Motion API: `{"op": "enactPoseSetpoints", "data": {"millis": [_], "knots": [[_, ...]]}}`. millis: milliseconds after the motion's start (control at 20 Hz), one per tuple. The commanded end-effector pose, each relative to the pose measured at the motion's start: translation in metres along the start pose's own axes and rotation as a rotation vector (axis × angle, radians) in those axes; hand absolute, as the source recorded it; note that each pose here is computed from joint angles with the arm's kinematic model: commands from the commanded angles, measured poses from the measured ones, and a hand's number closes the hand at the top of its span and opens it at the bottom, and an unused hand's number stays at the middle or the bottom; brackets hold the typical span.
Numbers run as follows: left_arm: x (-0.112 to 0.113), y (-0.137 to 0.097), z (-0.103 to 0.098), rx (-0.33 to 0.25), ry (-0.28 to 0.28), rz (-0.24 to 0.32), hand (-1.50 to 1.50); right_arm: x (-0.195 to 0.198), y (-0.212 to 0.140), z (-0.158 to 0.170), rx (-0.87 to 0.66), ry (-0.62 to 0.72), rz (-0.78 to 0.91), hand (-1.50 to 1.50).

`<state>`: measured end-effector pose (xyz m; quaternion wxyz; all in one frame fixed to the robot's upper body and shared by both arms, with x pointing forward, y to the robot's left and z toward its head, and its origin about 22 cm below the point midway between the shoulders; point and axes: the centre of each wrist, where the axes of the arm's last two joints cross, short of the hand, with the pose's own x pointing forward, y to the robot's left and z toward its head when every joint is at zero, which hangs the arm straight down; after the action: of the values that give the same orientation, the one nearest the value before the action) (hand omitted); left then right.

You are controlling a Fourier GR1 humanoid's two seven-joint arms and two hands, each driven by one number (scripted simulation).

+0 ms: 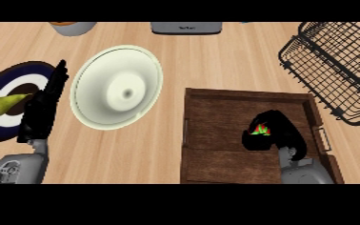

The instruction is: Pick the tomato from the tray and place it in the tiered basket

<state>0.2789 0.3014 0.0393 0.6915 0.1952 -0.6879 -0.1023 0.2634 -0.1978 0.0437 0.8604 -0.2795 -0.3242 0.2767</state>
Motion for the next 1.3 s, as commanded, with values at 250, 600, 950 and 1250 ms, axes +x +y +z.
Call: {"op": "enactPoseSetpoints", "data": {"millis": [250, 600, 950, 1250], "knots": [[0.004, -0.011, -0.005, -0.038, -0.039, 0.000, 0.00, 0.075, -0.060, -0.019, -0.396, 0.116, -0.247, 1.50], [0.026, -0.023, -0.015, -0.092, -0.096, 0.005, 0.00, 0.114, -0.126, -0.021, -0.852, 0.096, -0.344, 1.50], [0.019, -0.022, -0.018, -0.081, -0.068, -0.009, 0.00, 0.161, -0.165, -0.013, -1.176, 0.115, -0.331, 1.50], [0.024, -0.023, -0.015, -0.084, -0.055, 0.013, 0.00, 0.197, -0.206, -0.001, -1.296, 0.272, -0.177, 1.50]]}}
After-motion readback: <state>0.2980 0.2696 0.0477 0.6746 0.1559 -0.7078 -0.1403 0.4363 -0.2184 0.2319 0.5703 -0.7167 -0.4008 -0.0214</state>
